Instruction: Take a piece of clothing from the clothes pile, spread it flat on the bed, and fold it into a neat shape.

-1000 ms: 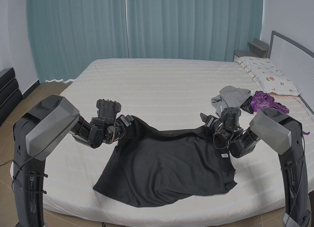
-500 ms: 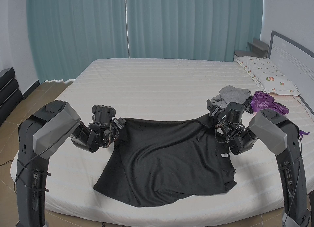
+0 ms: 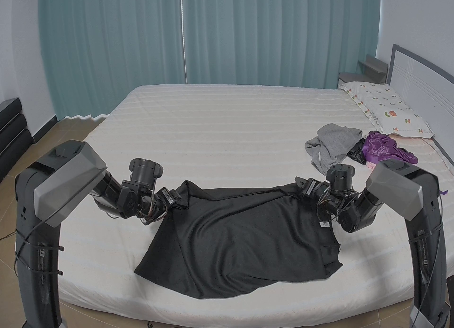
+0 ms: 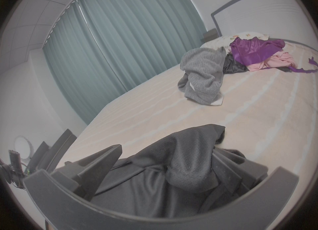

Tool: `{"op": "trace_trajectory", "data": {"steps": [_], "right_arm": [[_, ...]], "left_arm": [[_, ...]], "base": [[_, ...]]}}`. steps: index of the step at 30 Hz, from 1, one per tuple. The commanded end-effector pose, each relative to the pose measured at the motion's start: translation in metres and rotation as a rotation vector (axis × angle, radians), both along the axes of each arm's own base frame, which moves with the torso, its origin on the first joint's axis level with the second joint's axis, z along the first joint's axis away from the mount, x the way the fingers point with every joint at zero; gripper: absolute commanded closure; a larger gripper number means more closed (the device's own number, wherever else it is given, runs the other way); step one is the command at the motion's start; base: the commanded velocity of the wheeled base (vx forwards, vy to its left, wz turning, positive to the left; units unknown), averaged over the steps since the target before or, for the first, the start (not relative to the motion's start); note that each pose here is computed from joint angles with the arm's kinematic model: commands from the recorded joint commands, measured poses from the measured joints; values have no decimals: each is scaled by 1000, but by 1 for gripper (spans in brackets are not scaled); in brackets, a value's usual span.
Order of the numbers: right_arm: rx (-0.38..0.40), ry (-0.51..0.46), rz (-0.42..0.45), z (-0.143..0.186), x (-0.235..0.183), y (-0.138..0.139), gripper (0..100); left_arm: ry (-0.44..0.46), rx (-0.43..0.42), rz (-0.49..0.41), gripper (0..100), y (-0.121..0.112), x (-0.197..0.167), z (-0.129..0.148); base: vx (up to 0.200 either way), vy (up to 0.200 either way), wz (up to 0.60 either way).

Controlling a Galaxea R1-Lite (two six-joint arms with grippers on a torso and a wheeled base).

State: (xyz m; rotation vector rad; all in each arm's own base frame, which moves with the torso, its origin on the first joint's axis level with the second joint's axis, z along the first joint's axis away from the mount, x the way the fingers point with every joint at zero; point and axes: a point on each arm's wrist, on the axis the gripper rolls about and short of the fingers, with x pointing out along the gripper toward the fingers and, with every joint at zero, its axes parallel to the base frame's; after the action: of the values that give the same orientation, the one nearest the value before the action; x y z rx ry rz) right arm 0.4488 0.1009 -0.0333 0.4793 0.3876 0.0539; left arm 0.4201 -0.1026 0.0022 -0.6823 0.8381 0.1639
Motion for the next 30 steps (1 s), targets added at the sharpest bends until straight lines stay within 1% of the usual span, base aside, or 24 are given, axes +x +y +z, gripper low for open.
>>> {"op": "trace_trajectory", "data": {"steps": [1, 3, 6, 7, 8, 9, 12, 13, 14, 15, 17, 20, 24, 28, 30], "right_arm": [[68, 10, 45, 53, -20, -7, 0], [80, 48, 34, 59, -23, -7, 0], [67, 108, 22, 55, -25, -8, 0], [64, 130, 17, 53, -25, -9, 0], [64, 130, 17, 53, -25, -9, 0], [59, 144, 1, 53, -24, -12, 0], [58, 136, -30, 58, -19, -20, 0], [67, 107, -55, 65, -13, -26, 0], [72, 95, -62, 68, -12, -27, 0], [109, 70, -90, 78, -8, -31, 0], [136, 63, -109, 85, -7, -35, 0], [120, 125, -119, 82, -10, -36, 0], [105, 212, -121, 74, -15, -36, 0], [82, 282, -106, 47, -18, -27, 0], [72, 296, -99, 38, -18, -25, 0]], "left_arm": [[-15, -33, 12, 0, 19, -15, 31], [-1, -55, 1, 0, 24, -25, 36], [22, -75, -9, 0, 29, -40, 39], [30, -76, -7, 0, 31, -46, 38], [30, -76, -7, 0, 31, -46, 38], [33, -91, 9, 0, 34, -56, 36], [24, -139, 26, 0, 38, -66, 35], [20, -177, 26, 0, 40, -73, 33], [20, -188, 25, 0, 41, -74, 33], [19, -216, 24, 0, 43, -79, 29], [8, -227, 24, 0, 43, -82, 24], [-1, -239, 32, 0, 44, -86, 21], [14, -242, 31, 0, 44, -93, 18], [31, -253, 26, 0, 46, -98, 13], [28, -253, 26, 0, 46, -99, 12]], "base": [[0, 0, 0], [0, 0, 0], [0, 0, 0], [0, 0, 0], [0, 0, 0], [0, 0, 0], [0, 0, 0], [0, 0, 0], [0, 0, 0], [0, 0, 0], [0, 0, 0], [0, 0, 0], [0, 0, 0], [0, 0, 0], [0, 0, 0]]}}
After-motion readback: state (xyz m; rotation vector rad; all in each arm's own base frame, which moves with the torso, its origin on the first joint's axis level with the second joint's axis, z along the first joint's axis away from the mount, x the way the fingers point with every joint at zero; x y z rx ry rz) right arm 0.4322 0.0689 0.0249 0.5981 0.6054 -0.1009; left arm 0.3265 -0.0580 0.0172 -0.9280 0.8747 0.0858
